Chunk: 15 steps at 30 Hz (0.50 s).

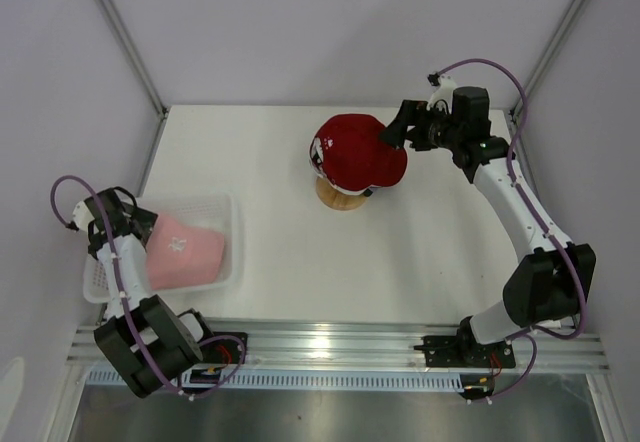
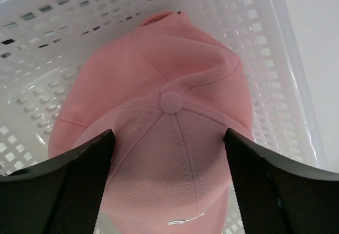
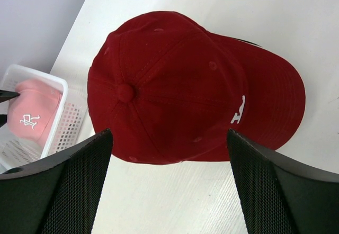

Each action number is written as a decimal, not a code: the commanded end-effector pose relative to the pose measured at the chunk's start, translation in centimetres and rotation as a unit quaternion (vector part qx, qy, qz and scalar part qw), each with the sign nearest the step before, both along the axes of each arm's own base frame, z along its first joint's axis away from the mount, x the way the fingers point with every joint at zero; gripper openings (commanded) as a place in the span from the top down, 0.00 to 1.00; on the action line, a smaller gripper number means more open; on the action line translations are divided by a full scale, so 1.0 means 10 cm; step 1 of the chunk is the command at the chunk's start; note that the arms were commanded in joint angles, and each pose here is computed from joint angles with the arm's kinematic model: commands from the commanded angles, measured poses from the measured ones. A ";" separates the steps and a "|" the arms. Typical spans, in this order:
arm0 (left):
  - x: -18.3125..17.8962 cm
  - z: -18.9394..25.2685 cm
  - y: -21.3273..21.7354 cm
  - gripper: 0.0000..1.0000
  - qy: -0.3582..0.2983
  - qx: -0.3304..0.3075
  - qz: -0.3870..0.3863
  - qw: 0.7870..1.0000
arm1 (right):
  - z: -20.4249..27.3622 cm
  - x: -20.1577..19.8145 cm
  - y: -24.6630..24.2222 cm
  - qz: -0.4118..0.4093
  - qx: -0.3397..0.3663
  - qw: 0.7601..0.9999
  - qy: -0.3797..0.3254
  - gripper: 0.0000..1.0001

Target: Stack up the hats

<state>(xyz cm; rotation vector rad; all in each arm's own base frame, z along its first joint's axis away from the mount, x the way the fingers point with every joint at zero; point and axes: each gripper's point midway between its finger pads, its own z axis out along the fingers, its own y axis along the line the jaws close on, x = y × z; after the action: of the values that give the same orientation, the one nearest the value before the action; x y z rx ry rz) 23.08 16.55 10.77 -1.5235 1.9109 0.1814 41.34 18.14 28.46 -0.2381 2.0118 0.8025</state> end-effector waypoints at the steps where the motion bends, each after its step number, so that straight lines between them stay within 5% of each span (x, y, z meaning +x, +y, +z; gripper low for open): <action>1: 0.14 0.08 -0.01 0.16 -0.029 0.001 -0.032 0.999 | 0.20 0.06 0.04 0.002 0.010 1.000 -0.028 0.09; 5: 0.16 0.10 0.01 0.44 -0.030 0.004 -0.035 0.999 | 0.17 0.07 0.03 0.001 0.009 1.000 -0.022 0.10; 10: 0.18 0.22 -0.06 0.99 -0.049 0.007 -0.056 0.997 | 0.20 0.06 0.02 -0.001 0.009 1.000 -0.023 0.10; 15: 0.25 0.60 -0.23 0.99 -0.109 0.024 -0.110 0.988 | 0.31 0.03 0.06 0.005 0.022 0.999 -0.033 0.09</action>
<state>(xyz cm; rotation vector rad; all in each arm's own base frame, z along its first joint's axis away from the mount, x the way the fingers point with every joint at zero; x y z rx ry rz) 24.30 15.10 12.36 -1.3887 1.9373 0.0595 41.50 18.22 28.39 -0.2282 2.0174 0.8090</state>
